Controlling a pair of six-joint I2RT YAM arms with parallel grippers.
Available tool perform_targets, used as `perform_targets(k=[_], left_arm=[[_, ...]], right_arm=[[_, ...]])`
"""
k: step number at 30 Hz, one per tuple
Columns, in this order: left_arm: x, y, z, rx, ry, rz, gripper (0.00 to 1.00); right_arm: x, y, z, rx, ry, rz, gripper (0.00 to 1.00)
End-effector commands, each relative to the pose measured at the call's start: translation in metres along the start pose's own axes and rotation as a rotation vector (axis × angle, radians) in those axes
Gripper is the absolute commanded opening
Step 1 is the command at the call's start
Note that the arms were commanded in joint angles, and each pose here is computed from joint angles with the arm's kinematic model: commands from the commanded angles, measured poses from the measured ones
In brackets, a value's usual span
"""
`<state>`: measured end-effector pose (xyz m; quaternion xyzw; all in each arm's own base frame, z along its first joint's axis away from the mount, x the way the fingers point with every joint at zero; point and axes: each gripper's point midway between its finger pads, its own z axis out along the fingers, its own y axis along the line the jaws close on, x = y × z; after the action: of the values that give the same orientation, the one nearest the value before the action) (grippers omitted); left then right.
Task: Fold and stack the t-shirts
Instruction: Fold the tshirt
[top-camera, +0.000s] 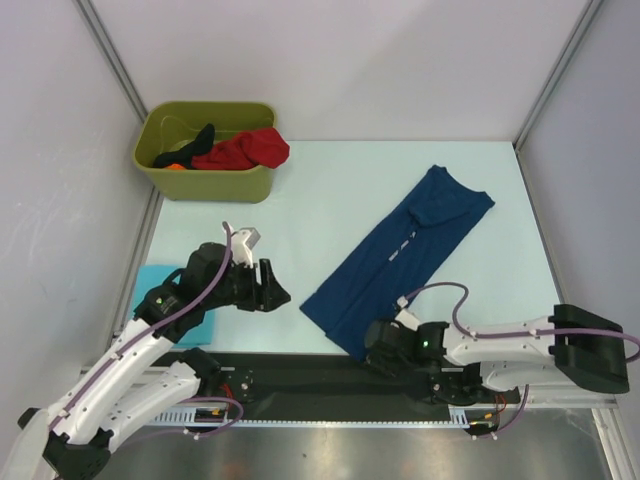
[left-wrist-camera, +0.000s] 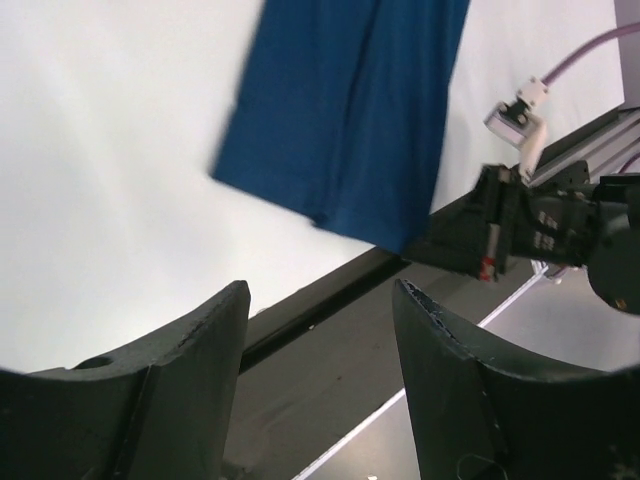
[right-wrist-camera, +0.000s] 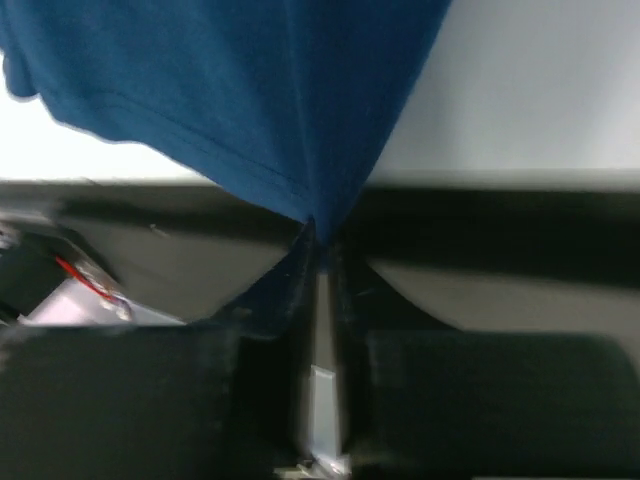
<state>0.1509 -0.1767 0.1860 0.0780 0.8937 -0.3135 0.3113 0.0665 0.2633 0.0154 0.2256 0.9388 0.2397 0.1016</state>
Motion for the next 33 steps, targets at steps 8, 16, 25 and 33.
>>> perform_targets(k=[8, 16, 25, 33], left_arm=[[0.022, 0.005, 0.035, 0.012, 0.159, 0.044, 0.76], [-0.015, -0.016, 0.057, 0.049, 0.142, 0.090, 0.75], [-0.029, -0.016, 0.078, 0.004, 0.175, 0.059, 0.74], [-0.032, 0.002, 0.103, -0.097, 0.199, 0.018, 0.73]], right_arm=[[-0.032, -0.018, -0.073, 0.133, -0.153, -0.166, 0.51], [-0.209, -0.002, -0.129, 0.132, -0.386, 0.029, 0.65], [-0.412, -0.042, -0.130, 0.158, -0.516, 0.137, 0.69], [-0.520, -0.101, -0.109, 0.219, -0.613, 0.164, 0.62]])
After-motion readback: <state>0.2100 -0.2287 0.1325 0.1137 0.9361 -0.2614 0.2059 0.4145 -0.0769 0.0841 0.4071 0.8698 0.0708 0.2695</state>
